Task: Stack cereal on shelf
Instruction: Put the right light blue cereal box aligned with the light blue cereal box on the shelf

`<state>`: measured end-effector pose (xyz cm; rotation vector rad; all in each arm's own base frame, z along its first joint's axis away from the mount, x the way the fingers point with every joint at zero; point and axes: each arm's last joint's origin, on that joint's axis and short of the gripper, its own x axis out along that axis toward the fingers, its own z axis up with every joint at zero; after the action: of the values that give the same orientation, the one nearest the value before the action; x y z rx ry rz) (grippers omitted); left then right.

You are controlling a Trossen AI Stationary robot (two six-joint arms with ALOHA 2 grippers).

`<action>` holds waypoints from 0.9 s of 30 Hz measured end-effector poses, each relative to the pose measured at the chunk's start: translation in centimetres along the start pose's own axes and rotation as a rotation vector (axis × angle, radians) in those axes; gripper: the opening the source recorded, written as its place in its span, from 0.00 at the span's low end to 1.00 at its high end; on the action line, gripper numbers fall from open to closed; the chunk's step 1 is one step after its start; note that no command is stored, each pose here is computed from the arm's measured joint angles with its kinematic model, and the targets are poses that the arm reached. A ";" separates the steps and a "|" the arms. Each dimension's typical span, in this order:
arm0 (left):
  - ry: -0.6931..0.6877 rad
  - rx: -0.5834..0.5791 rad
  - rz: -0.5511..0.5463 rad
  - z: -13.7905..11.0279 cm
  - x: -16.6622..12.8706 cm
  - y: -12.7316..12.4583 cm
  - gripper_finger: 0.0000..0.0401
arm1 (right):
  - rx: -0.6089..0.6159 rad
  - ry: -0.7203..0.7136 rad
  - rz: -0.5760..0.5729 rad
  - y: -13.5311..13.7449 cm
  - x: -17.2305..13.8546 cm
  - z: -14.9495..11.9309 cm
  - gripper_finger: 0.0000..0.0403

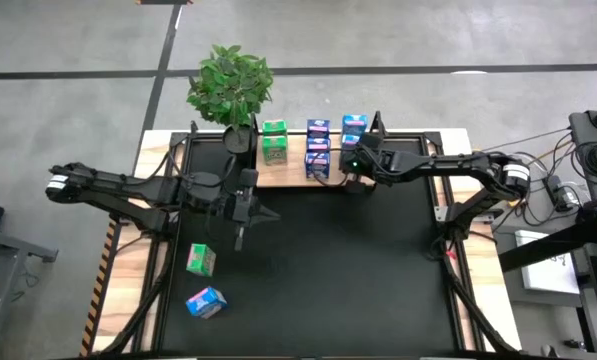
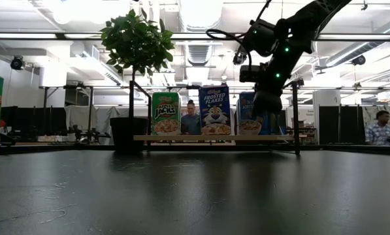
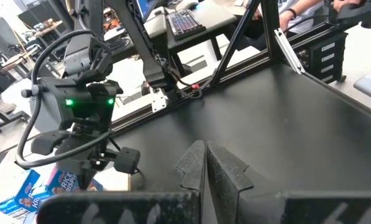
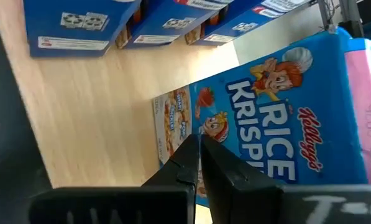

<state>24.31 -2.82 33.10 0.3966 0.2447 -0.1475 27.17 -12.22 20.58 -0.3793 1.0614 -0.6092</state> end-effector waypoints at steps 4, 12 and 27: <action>0.001 0.000 0.000 0.0 0.0 0.0 0.00 | 0.000 0.016 -0.046 -0.2 0.0 0.0 0.02; 0.000 0.000 0.000 0.0 0.0 0.0 0.00 | 0.008 -0.003 -0.047 -0.3 -0.1 0.1 0.02; -0.023 0.037 0.010 0.2 0.0 0.1 0.00 | 0.325 -0.351 0.130 -3.2 -6.9 1.0 0.02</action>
<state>24.37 -2.82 33.32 0.4321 0.2177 -0.1467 24.78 -10.36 27.65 -0.1241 0.6318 -0.5622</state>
